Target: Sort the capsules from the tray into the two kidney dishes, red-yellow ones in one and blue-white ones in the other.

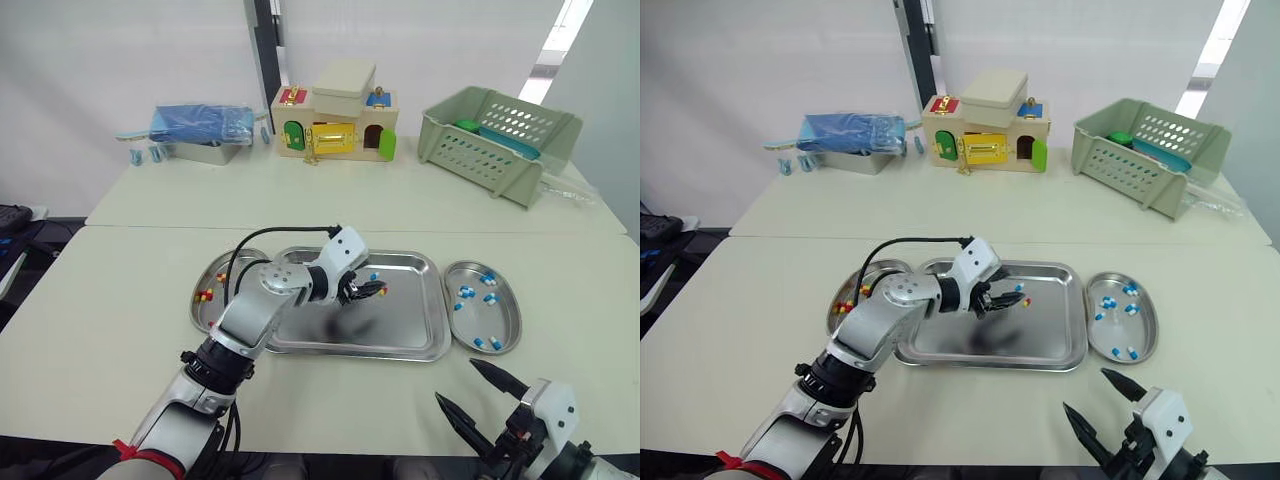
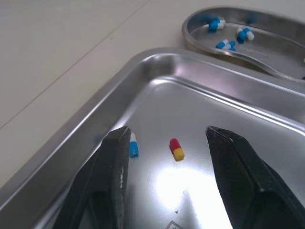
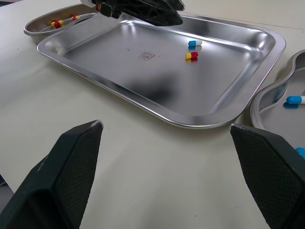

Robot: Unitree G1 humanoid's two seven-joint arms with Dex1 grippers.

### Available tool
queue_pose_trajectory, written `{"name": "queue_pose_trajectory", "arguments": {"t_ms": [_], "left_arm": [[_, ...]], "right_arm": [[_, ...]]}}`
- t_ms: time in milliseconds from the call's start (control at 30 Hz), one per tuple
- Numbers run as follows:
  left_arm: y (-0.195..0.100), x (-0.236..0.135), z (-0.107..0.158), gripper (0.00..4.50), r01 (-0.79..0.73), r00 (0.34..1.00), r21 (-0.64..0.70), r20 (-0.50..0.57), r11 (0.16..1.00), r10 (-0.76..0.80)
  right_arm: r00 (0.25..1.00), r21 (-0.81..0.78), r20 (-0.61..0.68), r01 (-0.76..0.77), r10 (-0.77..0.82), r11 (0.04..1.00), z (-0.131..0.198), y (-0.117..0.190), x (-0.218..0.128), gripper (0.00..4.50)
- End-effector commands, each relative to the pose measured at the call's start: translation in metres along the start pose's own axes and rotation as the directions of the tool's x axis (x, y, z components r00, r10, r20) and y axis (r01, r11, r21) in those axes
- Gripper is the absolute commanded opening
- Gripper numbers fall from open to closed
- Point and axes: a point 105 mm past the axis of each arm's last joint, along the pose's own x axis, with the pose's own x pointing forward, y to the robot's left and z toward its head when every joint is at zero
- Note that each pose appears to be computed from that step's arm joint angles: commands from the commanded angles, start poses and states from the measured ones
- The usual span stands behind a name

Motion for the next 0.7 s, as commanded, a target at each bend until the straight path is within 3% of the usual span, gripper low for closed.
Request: {"name": "queue_pose_trajectory", "arguments": {"t_ms": [33, 700], "left_arm": [[-0.008, 0.005, 0.006, 2.01, 0.004, 1.000, 0.015, 0.007, 1.000, -0.004], [-0.006, 0.029, -0.013, 2.01, -0.005, 0.999, -0.048, -0.046, 0.999, 0.003]], "right_arm": [[1.000, -0.025, 0.030, 0.001, 0.000, 1.000, 0.008, 0.004, 0.001, 4.50], [0.999, -0.012, 0.047, 0.019, -0.019, 1.000, 0.011, 0.010, 0.009, 4.50]]}}
